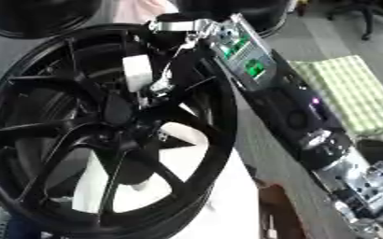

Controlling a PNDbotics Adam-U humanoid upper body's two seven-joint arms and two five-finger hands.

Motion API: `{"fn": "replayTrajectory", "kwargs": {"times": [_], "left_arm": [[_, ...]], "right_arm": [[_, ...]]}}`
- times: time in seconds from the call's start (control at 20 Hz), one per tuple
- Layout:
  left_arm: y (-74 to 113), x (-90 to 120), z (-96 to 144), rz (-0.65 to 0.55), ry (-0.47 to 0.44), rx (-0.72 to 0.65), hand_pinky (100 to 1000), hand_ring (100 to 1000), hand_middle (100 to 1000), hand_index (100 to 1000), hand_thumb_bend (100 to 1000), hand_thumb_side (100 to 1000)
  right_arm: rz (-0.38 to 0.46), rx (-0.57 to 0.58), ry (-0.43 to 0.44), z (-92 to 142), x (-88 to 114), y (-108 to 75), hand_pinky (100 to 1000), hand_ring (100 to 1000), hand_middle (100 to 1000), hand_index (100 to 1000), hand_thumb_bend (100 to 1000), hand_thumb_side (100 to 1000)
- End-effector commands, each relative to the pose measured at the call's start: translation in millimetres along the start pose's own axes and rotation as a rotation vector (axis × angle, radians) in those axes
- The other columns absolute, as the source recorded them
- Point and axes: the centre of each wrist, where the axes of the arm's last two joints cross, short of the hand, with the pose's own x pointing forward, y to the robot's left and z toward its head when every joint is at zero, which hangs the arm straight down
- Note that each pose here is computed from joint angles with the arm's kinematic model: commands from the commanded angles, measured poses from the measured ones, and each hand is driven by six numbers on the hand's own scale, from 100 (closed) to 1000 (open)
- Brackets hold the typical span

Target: Pull the pin out of the wheel hub.

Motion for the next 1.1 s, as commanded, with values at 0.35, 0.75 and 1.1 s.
{"fn": "replayTrajectory", "kwargs": {"times": [0.35,0.75,1.1], "left_arm": [[2.2,10.6,-2.7,-0.016,-0.031,-0.007,619,528,445,675,117,867],[2.6,8.4,-0.5,-0.019,-0.022,-0.006,619,527,445,674,119,866],[8.0,8.4,1.1,-0.033,-0.021,0.008,618,527,445,674,116,862]], "right_arm": [[0.076,-0.097,-0.034,14.2,25.3,-25.2,557,517,297,524,419,100],[0.041,-0.19,-0.075,28.2,38.3,-45.8,547,517,298,530,418,100],[-0.056,-0.402,-0.055,88.2,33.5,-93.7,545,519,305,538,409,100]]}}
